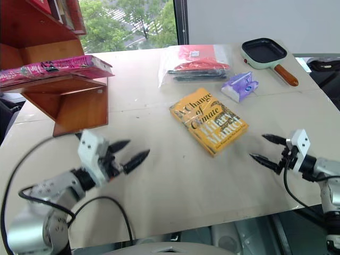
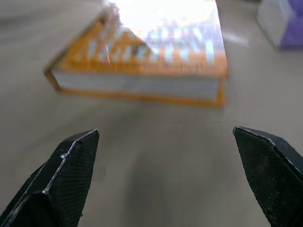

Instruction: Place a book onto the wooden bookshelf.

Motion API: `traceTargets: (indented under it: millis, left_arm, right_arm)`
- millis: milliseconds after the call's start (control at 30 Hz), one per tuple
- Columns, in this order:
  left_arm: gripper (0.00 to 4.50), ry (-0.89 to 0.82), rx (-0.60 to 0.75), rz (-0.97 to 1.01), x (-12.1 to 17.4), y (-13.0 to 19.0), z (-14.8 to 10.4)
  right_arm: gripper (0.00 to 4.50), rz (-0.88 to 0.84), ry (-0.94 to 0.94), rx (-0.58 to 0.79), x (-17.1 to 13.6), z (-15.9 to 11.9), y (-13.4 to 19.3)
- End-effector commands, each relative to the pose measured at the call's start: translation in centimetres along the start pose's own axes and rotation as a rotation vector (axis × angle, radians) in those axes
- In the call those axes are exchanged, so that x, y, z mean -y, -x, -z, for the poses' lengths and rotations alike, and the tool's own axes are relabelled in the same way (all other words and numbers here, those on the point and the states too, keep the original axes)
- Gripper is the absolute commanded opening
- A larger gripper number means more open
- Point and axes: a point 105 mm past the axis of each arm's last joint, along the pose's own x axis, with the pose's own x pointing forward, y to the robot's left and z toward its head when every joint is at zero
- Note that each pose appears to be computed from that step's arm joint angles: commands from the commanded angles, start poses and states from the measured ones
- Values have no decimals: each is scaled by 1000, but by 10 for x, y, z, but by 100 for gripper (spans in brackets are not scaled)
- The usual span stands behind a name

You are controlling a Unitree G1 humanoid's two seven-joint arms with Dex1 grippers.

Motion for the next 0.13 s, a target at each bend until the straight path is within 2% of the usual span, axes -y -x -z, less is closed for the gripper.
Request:
traceTargets:
  millis: [33, 133]
  left_arm:
    - [437, -65, 48, 1, 9, -2, 7]
    - [437, -78, 23, -6, 13, 1, 23]
  right_arm:
    - [450, 59, 62, 61, 5, -9, 1]
    - [450, 54, 58, 64, 1, -5, 1]
